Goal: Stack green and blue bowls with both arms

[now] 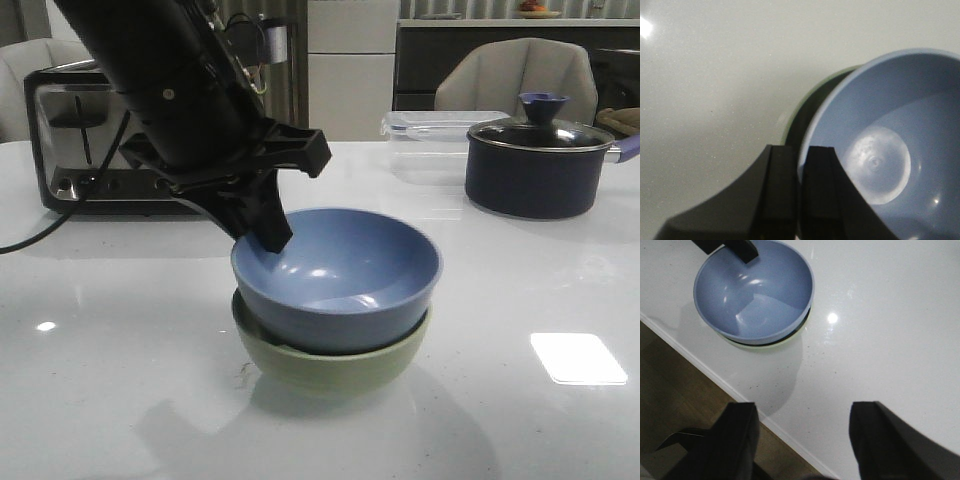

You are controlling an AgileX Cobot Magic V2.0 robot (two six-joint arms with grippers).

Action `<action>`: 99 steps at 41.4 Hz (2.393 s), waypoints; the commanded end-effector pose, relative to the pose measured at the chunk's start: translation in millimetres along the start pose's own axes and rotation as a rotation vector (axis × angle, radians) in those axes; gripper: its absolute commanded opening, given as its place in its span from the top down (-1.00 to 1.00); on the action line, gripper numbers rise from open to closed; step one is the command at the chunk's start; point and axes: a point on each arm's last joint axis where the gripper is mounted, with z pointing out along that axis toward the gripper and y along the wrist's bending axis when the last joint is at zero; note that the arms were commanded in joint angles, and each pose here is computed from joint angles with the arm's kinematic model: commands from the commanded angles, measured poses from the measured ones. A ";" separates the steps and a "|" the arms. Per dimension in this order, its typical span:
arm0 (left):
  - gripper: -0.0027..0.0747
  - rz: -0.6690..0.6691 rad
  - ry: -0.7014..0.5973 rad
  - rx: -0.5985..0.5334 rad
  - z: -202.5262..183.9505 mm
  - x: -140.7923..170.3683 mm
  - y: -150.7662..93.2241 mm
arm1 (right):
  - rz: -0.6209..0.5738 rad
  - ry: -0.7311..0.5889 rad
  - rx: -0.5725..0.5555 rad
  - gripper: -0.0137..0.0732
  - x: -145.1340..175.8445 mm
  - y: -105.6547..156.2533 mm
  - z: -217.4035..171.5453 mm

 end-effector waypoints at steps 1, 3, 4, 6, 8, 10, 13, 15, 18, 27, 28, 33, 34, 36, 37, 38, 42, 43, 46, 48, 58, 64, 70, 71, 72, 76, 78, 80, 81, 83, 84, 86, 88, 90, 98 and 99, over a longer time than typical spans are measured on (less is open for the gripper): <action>0.69 0.014 -0.116 0.000 -17.9 -15.2 -5.7 | -0.013 -0.091 0.012 -0.48 -12.5 -0.7 -6.5; 0.69 0.013 -0.111 0.000 -15.9 -14.8 -5.4 | -0.013 -0.091 0.012 -0.48 -12.5 -0.7 -6.5; 0.69 0.012 -0.104 -0.001 -13.3 -14.4 -5.0 | -0.013 -0.091 0.012 -0.48 -12.5 -0.7 -6.5; 0.69 0.013 -0.098 -0.003 -10.8 -14.0 -4.5 | -0.013 -0.091 0.012 -0.48 -12.5 -0.7 -6.5; 0.69 0.013 -0.094 -0.005 -7.3 -13.8 -3.8 | -0.013 -0.091 0.012 -0.48 -12.5 -0.7 -6.5; 0.69 0.012 -0.086 -0.006 -4.2 -13.2 -3.4 | -0.013 -0.091 0.012 -0.48 -12.5 -0.7 -6.5; 0.69 0.011 -0.076 -0.006 -0.3 -12.4 -2.8 | -0.013 -0.091 0.012 -0.48 -12.5 -0.7 -6.5; 0.69 0.011 -0.076 -0.006 -0.2 -12.4 -2.8 | -0.013 -0.091 0.012 -0.48 -12.5 -0.7 -6.5; 0.65 0.011 -0.078 -0.007 -0.2 -12.6 -2.7 | -0.013 -0.091 0.012 -0.48 -12.5 -0.7 -6.5; -0.05 0.011 -0.089 -0.007 -1.7 -13.5 -2.9 | -0.013 -0.091 0.012 -0.48 -12.5 -0.7 -6.5; -0.09 0.012 -0.092 -0.007 -2.8 -13.7 -3.1 | -0.013 -0.091 0.012 -0.48 -12.5 -0.7 -6.5; -0.26 0.016 -0.124 -0.004 -16.1 -16.0 -5.1 | -0.013 -0.091 0.012 -0.48 -12.5 -0.7 -6.5; -0.25 0.018 -0.136 -0.003 -21.2 -16.8 -5.9 | -0.013 -0.091 0.012 -0.48 -12.5 -0.7 -6.5; -0.25 0.022 -0.151 0.000 -30.6 -17.3 -7.3 | -0.013 -0.091 0.012 -0.48 -12.5 -0.7 -6.5; -0.25 0.026 -0.167 0.000 -38.1 -17.9 -8.3 | -0.013 -0.091 0.012 -0.48 -12.5 -0.7 -6.5; -0.25 0.033 -0.182 -0.002 -45.8 -18.3 -9.2 | -0.013 -0.091 0.012 -0.48 -12.5 -0.7 -6.5; -0.25 0.072 -0.225 -0.020 -75.6 -16.9 -11.5 | -0.013 -0.091 0.012 -0.48 -12.5 -0.7 -6.5; -0.25 0.080 -0.233 -0.024 -82.7 -16.0 -12.1 | -0.013 -0.091 0.012 -0.48 -12.5 -0.7 -6.5; -0.25 0.104 -0.268 -0.036 -106.9 -11.9 -14.0 | -0.013 -0.091 0.012 -0.48 -12.5 -0.7 -6.5; -0.25 0.121 -0.295 -0.050 -121.3 -6.3 -14.3 | -0.013 -0.091 0.012 -0.48 -12.5 -0.7 -6.5; -0.25 0.151 -0.367 -0.073 -166.2 44.7 -14.1 | -0.013 -0.091 0.012 -0.48 -12.5 -0.7 -6.5; -0.25 0.153 -0.385 -0.073 -178.9 87.4 -12.2 | -0.013 -0.091 0.012 -0.48 -12.5 -0.7 -6.5; -0.25 0.154 -0.426 -0.074 -182.7 121.3 -9.6 | -0.013 -0.091 0.012 -0.48 -12.5 -0.7 -6.5; -0.25 0.156 -0.431 -0.076 -182.6 125.2 -9.1 | -0.013 -0.091 0.012 -0.48 -12.5 -0.7 -6.5; -0.25 0.157 -0.438 -0.077 -182.6 128.9 -8.6 | -0.013 -0.091 0.012 -0.48 -12.5 -0.7 -6.5; -0.25 0.173 -0.449 -0.095 -181.4 142.6 -6.0 | -0.013 -0.095 0.012 -0.48 -12.8 -0.8 -6.5; -0.25 0.186 -0.453 -0.109 -182.2 146.9 -4.7 | -0.013 -0.114 0.016 -0.48 -14.5 -1.1 -6.7; -0.25 0.201 -0.451 -0.125 -181.8 149.6 -3.3 | -0.013 -0.126 0.018 -0.48 -15.6 -1.3 -6.8; -0.25 0.206 -0.454 -0.131 -182.4 149.9 -3.0 | -0.013 -0.126 0.018 -0.48 -15.6 -1.3 -6.8; -0.25 0.211 -0.456 -0.136 -183.0 150.5 -2.6 | -0.013 -0.123 0.018 -0.48 -15.4 -1.2 -6.8; -0.25 0.217 -0.457 -0.142 -183.1 150.3 -2.2 | -0.013 -0.121 0.017 -0.48 -15.2 -1.2 -6.8; -0.24 0.217 -0.465 -0.142 -183.5 149.7 -2.3 | -0.013 -0.120 0.017 -0.48 -15.1 -1.2 -6.8; -0.23 0.217 -0.469 -0.142 -183.6 149.4 -2.4 | -0.013 -0.117 0.016 -0.46 -14.8 -1.1 -6.8; -0.17 0.213 -0.472 -0.141 -183.7 149.2 -2.4 | -0.013 -0.114 0.016 -0.38 -14.6 -1.1 -6.7; 0.31 0.206 -0.470 -0.135 -183.6 149.4 -2.8 | -0.013 -0.072 0.008 0.26 -10.7 -0.4 -6.4; 0.39 0.206 -0.470 -0.135 -183.6 149.4 -2.8 | -0.013 -0.069 0.008 0.32 -10.5 -0.4 -6.3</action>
